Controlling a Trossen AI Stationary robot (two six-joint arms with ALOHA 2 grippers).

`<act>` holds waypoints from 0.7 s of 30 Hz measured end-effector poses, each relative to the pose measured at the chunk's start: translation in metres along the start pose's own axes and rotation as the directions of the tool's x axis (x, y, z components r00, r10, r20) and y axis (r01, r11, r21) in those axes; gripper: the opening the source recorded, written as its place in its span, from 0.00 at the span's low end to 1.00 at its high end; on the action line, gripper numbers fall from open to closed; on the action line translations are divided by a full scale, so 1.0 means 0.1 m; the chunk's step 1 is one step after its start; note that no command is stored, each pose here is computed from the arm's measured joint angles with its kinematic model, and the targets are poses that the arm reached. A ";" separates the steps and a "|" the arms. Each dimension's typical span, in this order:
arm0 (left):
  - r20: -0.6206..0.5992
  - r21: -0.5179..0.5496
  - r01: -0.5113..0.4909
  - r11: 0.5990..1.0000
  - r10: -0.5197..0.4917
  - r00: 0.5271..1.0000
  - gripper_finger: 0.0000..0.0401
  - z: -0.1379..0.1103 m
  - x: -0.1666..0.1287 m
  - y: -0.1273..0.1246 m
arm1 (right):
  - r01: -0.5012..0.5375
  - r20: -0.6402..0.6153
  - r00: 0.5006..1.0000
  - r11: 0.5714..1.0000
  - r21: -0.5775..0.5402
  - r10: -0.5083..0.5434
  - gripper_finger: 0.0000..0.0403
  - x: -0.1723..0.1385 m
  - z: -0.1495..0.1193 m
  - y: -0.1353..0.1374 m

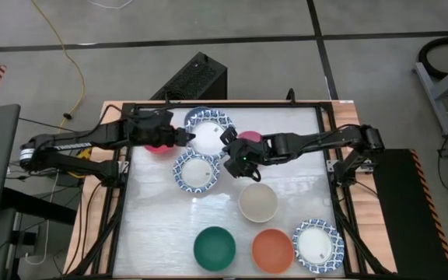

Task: Nest bowls inside each other
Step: Stack the blue patterned bowl on top of the blue patterned bowl

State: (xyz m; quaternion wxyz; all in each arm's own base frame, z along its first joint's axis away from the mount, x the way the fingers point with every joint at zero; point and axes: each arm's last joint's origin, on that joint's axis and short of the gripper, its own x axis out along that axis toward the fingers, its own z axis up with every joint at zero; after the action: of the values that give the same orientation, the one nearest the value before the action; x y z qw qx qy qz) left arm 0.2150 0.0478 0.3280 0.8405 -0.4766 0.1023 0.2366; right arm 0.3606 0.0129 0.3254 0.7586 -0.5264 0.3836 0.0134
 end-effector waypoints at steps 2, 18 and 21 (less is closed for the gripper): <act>-0.002 -0.005 -0.004 1.000 0.004 1.000 0.18 -0.01 0.04 0.00 | -0.010 -0.006 1.000 1.000 -0.006 0.010 0.02 0.00 -0.01 0.01; -0.001 0.003 0.005 1.000 -0.005 1.000 0.04 -0.01 0.08 -0.01 | -0.027 -0.010 1.000 0.984 0.175 0.029 0.12 0.00 -0.01 0.03; 0.000 0.003 0.004 1.000 -0.004 1.000 0.04 -0.01 0.08 -0.01 | -0.020 -0.006 1.000 0.979 0.205 0.021 0.15 0.00 -0.01 0.02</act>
State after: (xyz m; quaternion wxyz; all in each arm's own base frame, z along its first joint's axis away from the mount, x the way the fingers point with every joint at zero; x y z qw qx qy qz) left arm 0.2222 0.0492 0.3251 0.8417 -0.4755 0.1019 0.2347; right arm 0.3594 0.0128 0.3239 0.8071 -0.4415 0.3915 -0.0206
